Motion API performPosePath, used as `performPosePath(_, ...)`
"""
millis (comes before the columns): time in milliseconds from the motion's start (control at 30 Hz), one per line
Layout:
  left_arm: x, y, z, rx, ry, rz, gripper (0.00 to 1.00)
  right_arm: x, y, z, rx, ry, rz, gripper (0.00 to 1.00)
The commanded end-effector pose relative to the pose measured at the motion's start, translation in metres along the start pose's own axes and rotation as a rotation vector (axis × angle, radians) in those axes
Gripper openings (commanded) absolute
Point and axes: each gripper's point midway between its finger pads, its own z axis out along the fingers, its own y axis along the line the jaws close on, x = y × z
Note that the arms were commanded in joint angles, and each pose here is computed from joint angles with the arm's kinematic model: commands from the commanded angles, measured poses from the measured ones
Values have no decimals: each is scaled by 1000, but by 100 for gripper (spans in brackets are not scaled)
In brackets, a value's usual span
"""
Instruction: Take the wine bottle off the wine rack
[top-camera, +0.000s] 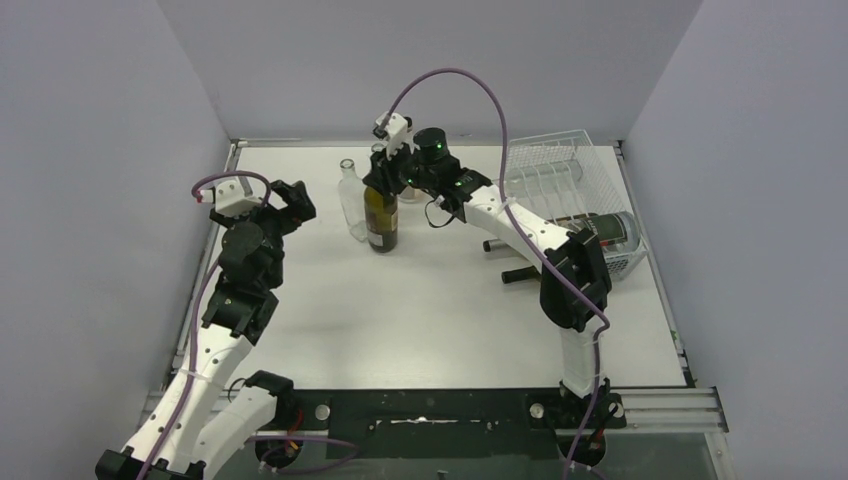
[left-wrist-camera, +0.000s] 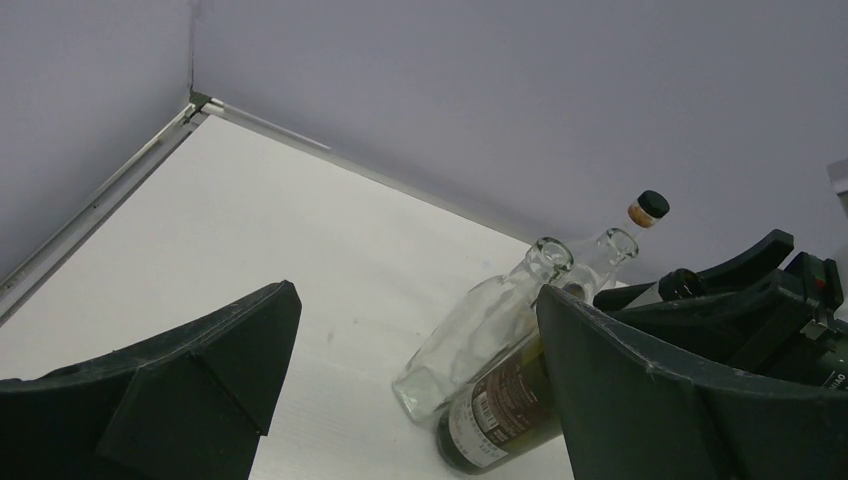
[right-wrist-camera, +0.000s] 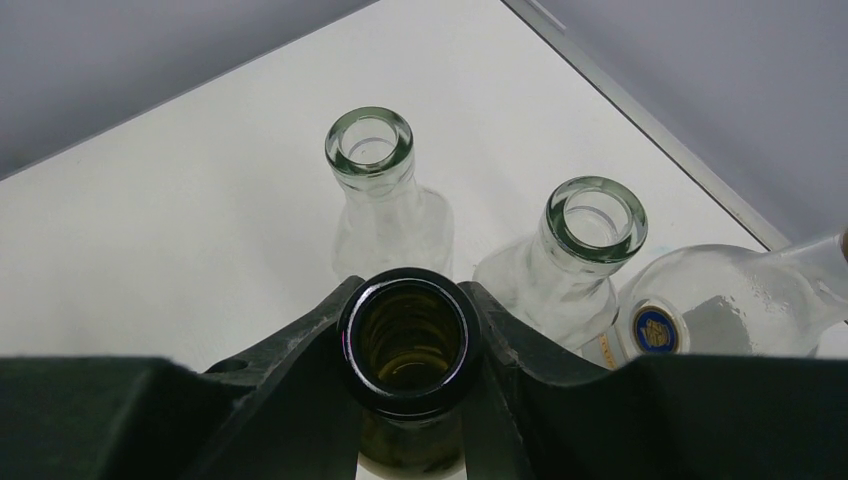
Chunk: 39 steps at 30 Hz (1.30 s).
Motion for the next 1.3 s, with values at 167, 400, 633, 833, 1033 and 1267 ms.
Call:
performPosePath(167, -22, -9, -1, 36, -67, -33, 91, -69, 1, -14, 29, -157, -70, 44)
performPosePath(400, -21, -10, 0, 38, -64, -34, 91, -83, 5, -24, 22, -169, -68, 68)
performPosePath(633, -19, -11, 0, 45, -57, -33, 91, -104, 16, -55, 22, -187, -89, 89)
performPosePath(833, -20, -11, 0, 46, -58, -36, 91, -118, 25, -96, 41, -191, -150, 98)
performPosePath(1033, -21, -11, 0, 40, -60, -30, 91, -60, -27, -137, 401, 8, -2, 98)
performPosePath(1267, -21, -13, -1, 50, -57, -36, 91, 32, -31, -173, 492, 270, 44, 98)
